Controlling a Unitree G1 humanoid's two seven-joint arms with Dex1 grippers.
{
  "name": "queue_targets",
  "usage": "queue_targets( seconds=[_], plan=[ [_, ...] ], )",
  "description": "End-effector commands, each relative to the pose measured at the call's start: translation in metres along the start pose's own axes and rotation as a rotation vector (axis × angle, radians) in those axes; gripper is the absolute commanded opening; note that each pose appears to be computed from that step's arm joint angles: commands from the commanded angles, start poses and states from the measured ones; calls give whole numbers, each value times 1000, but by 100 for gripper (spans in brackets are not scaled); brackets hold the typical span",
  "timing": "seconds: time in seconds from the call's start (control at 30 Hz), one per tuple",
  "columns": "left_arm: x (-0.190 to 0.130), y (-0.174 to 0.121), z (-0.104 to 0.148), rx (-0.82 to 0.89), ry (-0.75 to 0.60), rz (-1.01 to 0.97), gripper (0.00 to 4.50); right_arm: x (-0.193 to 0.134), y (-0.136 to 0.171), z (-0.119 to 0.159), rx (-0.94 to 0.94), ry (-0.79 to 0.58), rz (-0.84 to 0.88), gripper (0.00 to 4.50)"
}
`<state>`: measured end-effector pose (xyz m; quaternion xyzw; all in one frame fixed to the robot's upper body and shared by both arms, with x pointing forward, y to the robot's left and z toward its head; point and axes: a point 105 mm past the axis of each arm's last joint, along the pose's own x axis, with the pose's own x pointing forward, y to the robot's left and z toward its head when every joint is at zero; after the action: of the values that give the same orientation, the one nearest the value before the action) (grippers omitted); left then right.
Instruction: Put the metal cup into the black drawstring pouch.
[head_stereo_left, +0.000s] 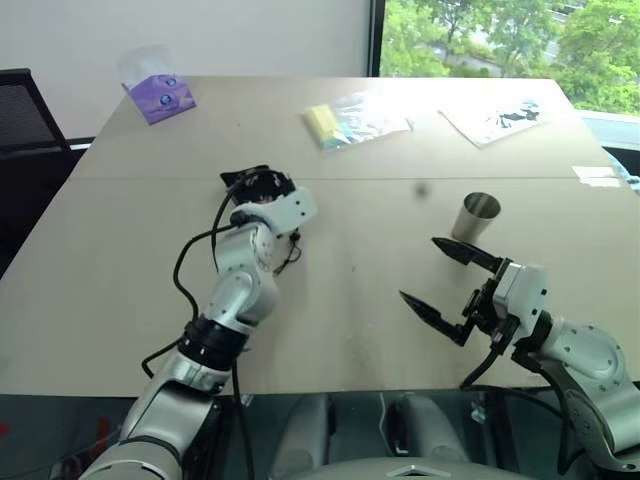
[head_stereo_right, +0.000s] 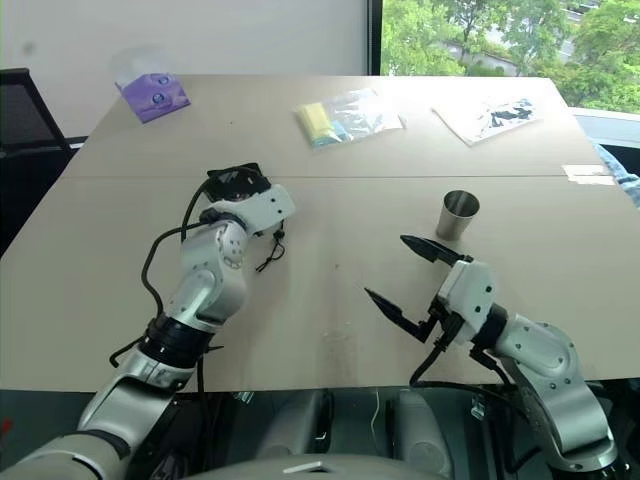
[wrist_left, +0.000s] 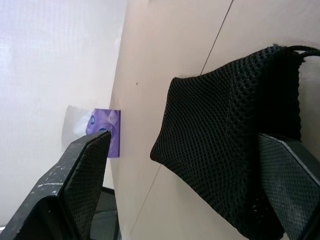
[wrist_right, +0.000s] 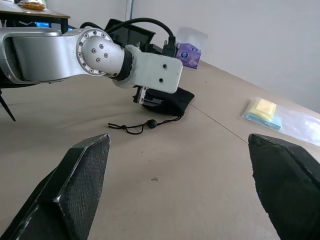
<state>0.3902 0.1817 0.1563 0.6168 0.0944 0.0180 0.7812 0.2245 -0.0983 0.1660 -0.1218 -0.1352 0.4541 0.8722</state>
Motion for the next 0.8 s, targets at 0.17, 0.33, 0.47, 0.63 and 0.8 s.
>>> queue_targets(
  seconds=[0.17, 0.33, 0.47, 0.63, 0.8],
  plan=[
    [9, 2, 3, 3, 6, -10, 254, 0, -1, 7, -18, -31, -23, 450],
    [12, -2, -4, -69, 31, -80, 20, 1, -18, 6, -102, 16, -151, 450],
    [12, -5, -10, -167, 54, -146, 5, 4, -29, 8, -147, 39, -218, 450],
    [10, -6, -6, -442, 48, -283, 5, 11, -34, 11, -212, 143, -153, 450],
    [-3, -10, 13, -796, 47, -550, 5, 10, -62, 21, -350, 277, -223, 450]
  ],
)
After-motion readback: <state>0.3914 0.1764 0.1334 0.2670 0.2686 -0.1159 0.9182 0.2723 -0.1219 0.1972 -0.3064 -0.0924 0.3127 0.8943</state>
